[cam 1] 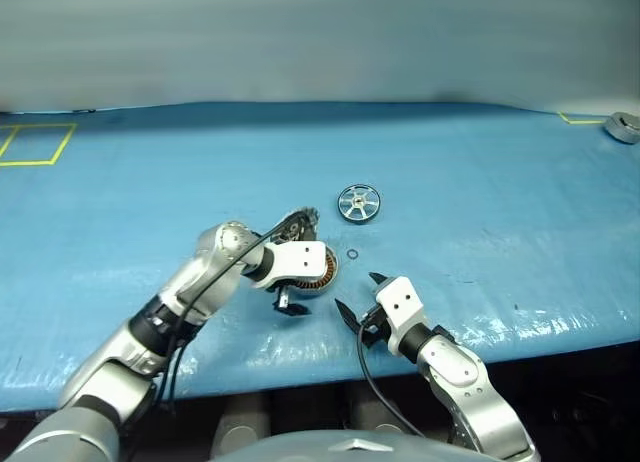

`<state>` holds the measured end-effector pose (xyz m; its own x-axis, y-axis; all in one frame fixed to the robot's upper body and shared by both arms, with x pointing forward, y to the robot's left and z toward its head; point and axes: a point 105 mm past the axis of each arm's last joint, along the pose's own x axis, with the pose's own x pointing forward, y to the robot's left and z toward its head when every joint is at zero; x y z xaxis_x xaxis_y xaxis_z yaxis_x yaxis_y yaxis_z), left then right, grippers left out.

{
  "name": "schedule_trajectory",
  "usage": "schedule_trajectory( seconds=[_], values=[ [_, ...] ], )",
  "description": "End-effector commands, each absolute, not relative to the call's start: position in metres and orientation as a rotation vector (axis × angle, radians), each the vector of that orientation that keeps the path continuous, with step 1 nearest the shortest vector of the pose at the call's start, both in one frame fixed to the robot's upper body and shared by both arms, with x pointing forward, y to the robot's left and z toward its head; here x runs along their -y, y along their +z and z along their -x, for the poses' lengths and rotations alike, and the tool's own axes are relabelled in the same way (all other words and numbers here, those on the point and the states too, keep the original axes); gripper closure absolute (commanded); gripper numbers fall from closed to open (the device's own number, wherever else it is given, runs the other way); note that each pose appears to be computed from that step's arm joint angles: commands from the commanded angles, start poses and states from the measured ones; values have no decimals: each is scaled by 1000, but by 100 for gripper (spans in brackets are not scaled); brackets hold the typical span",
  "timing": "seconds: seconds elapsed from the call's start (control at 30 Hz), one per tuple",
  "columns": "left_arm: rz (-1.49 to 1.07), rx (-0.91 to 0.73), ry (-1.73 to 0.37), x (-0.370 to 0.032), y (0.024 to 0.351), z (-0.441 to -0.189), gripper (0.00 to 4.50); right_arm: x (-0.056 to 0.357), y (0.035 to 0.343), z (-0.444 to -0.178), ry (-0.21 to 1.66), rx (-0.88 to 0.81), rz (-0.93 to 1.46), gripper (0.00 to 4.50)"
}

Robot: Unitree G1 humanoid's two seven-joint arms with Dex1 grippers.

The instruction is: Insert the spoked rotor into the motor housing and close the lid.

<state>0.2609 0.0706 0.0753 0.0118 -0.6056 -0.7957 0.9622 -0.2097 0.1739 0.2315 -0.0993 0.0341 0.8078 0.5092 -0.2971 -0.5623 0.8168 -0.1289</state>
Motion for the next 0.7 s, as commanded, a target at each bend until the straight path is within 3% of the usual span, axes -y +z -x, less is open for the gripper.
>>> schedule_trajectory(
  seconds=[0.03,0.3,0.57,0.7],
  values=[
    [-1055,-477,-1577,-80,74,-260,2,96,45,-236,591,-209,219,0],
    [-1215,-434,-1531,-95,65,-270,2,93,46,-242,607,-201,220,0],
    [-1051,-421,-1490,-87,78,-272,2,94,42,-241,607,-214,222,0],
    [-957,-392,-1595,-87,91,-256,2,95,41,-240,601,-219,225,0]
  ],
)
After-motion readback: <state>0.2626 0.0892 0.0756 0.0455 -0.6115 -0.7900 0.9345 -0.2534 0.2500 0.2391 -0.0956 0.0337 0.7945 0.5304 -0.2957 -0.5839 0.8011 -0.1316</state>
